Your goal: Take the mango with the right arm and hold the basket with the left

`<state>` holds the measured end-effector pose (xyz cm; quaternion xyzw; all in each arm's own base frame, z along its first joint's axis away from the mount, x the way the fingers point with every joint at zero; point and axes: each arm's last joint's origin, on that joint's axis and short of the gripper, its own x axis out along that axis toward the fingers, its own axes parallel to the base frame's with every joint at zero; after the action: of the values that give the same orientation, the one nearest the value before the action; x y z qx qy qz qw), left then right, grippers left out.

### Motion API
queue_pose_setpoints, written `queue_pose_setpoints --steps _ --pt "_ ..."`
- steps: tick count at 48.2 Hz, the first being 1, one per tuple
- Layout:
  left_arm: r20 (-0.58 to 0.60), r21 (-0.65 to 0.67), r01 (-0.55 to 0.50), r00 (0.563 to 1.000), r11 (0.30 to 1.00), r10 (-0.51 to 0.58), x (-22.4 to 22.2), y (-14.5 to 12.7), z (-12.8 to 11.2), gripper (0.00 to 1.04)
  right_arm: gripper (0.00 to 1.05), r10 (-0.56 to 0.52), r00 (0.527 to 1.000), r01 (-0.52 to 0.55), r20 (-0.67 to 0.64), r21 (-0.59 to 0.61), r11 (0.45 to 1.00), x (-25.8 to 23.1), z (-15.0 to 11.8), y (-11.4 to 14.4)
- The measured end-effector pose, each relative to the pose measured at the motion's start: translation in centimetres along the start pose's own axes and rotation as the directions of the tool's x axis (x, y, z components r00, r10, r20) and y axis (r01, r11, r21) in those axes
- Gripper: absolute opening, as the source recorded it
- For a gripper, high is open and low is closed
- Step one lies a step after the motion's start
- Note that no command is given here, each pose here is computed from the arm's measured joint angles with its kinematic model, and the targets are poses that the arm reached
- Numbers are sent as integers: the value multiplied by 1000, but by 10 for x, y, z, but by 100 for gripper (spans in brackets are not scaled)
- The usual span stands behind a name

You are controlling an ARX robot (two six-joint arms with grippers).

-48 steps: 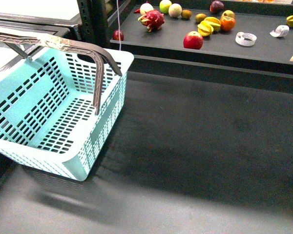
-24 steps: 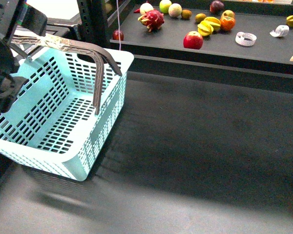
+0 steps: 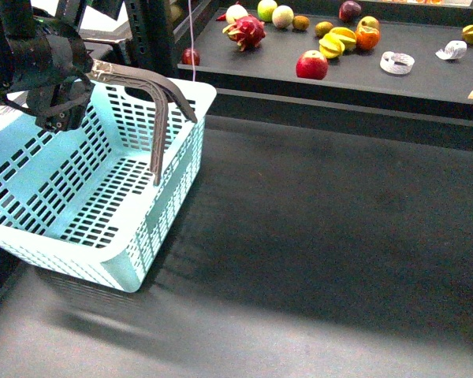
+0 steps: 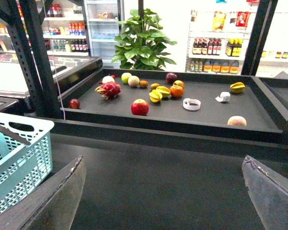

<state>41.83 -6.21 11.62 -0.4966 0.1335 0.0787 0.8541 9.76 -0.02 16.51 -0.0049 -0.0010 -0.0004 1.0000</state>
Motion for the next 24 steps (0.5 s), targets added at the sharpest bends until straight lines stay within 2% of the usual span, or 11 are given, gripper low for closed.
queue_pose_setpoints --steps 20,22,24 --pt "2 -7 -13 1000 1000 13 32 12 -2 96 97 0 1000 0 0 0 1000 0 0 0" --pt "1 -7 -17 1000 1000 17 34 14 -3 92 97 0 1000 0 0 0 1000 0 0 0" --pt "-1 -6 -21 1000 1000 21 36 15 -4 83 97 0 1000 0 0 0 1000 0 0 0"
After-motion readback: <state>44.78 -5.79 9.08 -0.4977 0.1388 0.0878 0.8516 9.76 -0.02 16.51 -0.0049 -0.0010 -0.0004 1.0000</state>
